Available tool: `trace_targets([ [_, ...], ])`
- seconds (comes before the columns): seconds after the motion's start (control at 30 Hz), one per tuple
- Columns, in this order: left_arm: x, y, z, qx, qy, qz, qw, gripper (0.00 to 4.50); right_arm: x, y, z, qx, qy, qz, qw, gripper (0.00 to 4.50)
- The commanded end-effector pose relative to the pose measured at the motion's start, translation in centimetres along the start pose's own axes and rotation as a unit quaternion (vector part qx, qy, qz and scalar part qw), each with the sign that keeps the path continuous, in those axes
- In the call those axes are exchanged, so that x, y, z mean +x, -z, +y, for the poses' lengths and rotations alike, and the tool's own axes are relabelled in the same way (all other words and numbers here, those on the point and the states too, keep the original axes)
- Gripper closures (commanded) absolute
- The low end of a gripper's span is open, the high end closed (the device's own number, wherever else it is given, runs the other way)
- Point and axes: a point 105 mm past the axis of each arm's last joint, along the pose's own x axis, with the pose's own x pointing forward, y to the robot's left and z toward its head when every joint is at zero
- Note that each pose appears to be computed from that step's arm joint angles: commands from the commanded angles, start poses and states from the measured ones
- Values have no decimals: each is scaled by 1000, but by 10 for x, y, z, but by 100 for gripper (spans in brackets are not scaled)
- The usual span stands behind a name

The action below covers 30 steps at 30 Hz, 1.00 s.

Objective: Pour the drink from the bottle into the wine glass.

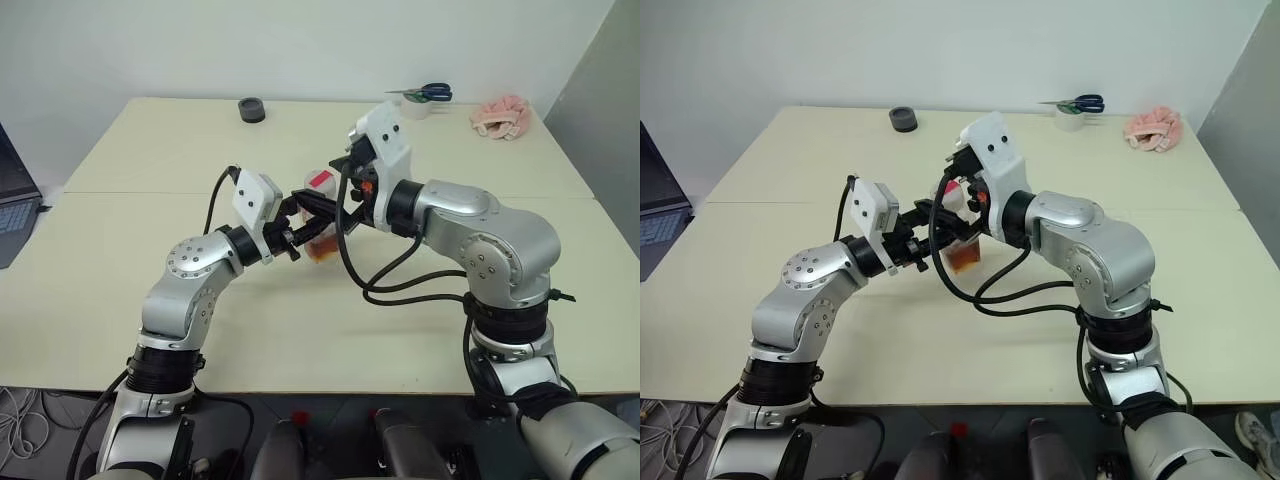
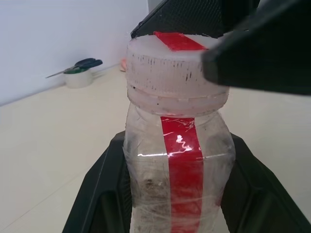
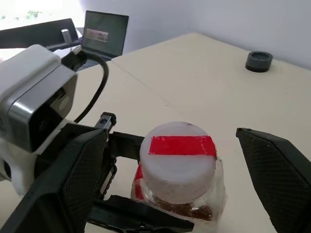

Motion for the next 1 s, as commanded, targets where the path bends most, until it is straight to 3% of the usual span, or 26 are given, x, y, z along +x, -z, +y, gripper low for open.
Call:
trace_targets([
  [0.03,0,-18,1,29,0,-28,999,259,-5,-8,-2,-2,19,-19,1000,0],
  [0.13,0,-18,2,29,0,-28,999,259,-4,-8,-2,-2,22,-19,1000,62],
  [0.3,0,-18,2,30,0,-28,999,259,-4,-8,1,-3,14,-20,1000,241],
  [0.33,-1,-18,2,29,-1,-27,999,259,-4,-10,3,-4,7,-24,1000,242],
  [0.47,-2,-17,3,30,-2,-25,999,259,-5,-13,9,-10,-13,-32,999,242],
  [0.73,-3,-17,3,30,-4,-25,999,259,-2,-15,9,-20,-24,-36,999,0],
  [1.0,-4,-17,3,30,-5,-24,999,259,0,-13,6,-30,-26,-30,999,0],
])
